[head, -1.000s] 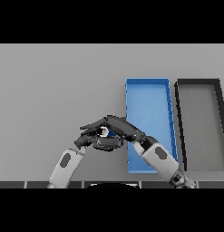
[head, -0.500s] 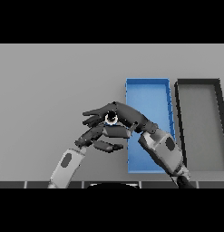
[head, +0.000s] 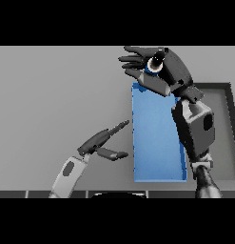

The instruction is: Pick up the blue pipe and place it into the blue bin.

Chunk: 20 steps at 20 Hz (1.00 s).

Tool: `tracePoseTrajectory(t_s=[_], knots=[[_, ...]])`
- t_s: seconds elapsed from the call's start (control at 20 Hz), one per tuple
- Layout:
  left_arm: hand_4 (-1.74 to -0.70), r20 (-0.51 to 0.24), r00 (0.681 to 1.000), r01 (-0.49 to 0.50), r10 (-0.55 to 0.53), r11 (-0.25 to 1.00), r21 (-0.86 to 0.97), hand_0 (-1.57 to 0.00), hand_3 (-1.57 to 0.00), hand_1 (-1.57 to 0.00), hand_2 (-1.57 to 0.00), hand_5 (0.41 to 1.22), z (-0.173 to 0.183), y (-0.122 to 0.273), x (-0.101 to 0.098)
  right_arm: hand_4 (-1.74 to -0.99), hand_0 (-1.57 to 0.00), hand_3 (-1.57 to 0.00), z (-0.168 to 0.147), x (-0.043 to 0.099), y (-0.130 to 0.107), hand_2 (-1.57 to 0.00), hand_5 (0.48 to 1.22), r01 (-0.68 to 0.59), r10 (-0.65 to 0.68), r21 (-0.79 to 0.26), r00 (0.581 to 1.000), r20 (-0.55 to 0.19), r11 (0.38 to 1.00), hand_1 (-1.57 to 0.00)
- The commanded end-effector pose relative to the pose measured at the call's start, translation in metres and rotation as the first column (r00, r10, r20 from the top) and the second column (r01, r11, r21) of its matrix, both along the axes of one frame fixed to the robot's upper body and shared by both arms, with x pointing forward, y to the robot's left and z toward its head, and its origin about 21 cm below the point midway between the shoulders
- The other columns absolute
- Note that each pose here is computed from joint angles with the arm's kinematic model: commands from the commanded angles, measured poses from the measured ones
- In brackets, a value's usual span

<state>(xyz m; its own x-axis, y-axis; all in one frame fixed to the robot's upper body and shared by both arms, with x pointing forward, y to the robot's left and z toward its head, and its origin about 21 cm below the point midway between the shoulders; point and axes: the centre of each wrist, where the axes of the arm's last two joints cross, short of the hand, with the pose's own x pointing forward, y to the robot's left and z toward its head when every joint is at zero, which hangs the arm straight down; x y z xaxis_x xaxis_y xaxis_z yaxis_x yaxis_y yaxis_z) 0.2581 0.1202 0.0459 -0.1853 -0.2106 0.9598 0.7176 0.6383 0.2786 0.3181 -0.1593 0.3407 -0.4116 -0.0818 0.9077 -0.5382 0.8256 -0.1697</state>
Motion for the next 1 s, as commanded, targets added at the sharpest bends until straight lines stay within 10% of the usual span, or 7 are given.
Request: tracePoseTrajectory(t_s=[0.0,0.2,0.55,0.95], knots=[[-0.89,0.006,1.0,0.0,0.001,1.0,-0.008,0.0,0.0,0.0,0.0,0.415,0.003,-0.001,0.001,-1.741,-1.57,-1.57,-0.005,0.005,-0.011,-1.57,1.221,0.042,-0.042,0.001,0.999,-0.017,0.999,-1.57],[-0.87,0.018,1.0,-0.006,0.006,1.0,0.017,0.0,0.0,0.0,0.0,0.413,0.0,-0.001,0.002,-1.741,-1.57,-1.57,-0.031,0.02,-0.054,-1.57,1.221,0.186,-0.19,-0.044,0.977,-0.098,0.981,-1.57],[-0.87,0.014,1.0,0.004,-0.004,1.0,-0.003,0.0,0.0,0.0,0.0,0.422,0.002,0.0,0.0,-1.741,-1.57,-1.57,-0.11,0.006,-0.099,-1.57,1.221,0.311,-0.328,-0.106,0.901,-0.285,0.945,-1.57],[-0.89,0.002,1.0,-0.004,0.004,1.0,-0.001,0.0,0.0,0.0,0.0,0.423,-0.004,-0.001,-0.007,-1.741,-1.57,-1.51,-0.182,-0.031,-0.108,-1.57,1.221,0.457,-0.528,-0.268,0.689,-0.496,0.848,-1.57]])
